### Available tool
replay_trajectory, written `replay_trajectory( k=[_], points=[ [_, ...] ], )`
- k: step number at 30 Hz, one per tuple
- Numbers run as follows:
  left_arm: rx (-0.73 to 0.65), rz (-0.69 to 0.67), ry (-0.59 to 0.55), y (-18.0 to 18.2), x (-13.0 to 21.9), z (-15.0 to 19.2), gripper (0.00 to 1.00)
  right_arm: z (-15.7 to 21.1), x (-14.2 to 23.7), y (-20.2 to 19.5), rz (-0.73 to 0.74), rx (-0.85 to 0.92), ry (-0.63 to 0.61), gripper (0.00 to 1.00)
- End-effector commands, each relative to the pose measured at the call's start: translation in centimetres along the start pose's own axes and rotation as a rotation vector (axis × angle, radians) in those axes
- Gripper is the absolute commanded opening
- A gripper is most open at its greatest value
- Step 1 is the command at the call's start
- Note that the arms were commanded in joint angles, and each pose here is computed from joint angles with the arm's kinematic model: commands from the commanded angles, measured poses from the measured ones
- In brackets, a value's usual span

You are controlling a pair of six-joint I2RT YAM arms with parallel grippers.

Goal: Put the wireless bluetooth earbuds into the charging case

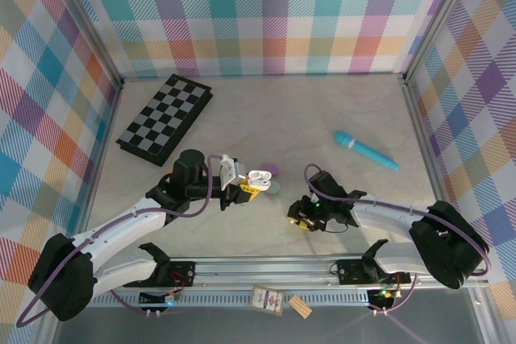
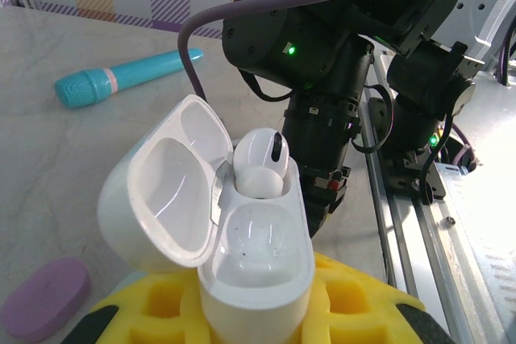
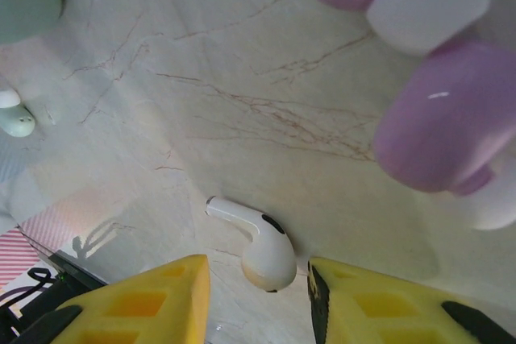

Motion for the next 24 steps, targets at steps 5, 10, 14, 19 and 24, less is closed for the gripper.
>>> replay_trajectory(
  k=[5, 10, 14, 19, 24],
  points=[
    [-0.031, 0.006, -0.014, -0.2, 0.3, 0.0, 0.02, -1.7, -0.3, 2.1, 0.003, 0.097, -0.033, 0.36],
    [-0.035, 0.001, -0.013, -0.2, 0.3, 0.1, 0.02, -2.5, 0.0, 2.8, 0.04, 0.137, -0.048, 0.34],
    [-0.038, 0.002, -0.013, -0.2, 0.3, 0.1, 0.02, -2.9, -0.1, 3.5, 0.037, 0.173, -0.048, 0.34],
    [-0.039, -0.002, -0.011, -0.2, 0.4, 0.1, 0.02, -3.2, 0.3, 3.4, 0.078, 0.203, -0.064, 0.34],
    [-0.042, -0.001, -0.011, -0.1, 0.3, 0.1, 0.02, -2.9, 1.0, 2.5, 0.123, 0.214, -0.071, 0.35]
  ],
)
Point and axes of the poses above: each hand's point on the last joint's axis, 136 mm out from that joint toward the fingers, its own x axis back along the fingers, its own y axis along the line the jaws close on, z = x × y, the point moved 4 cm from there along x, back along the fingers, and after that the axes turned 8 degrees about x, right-handed, at the moved point
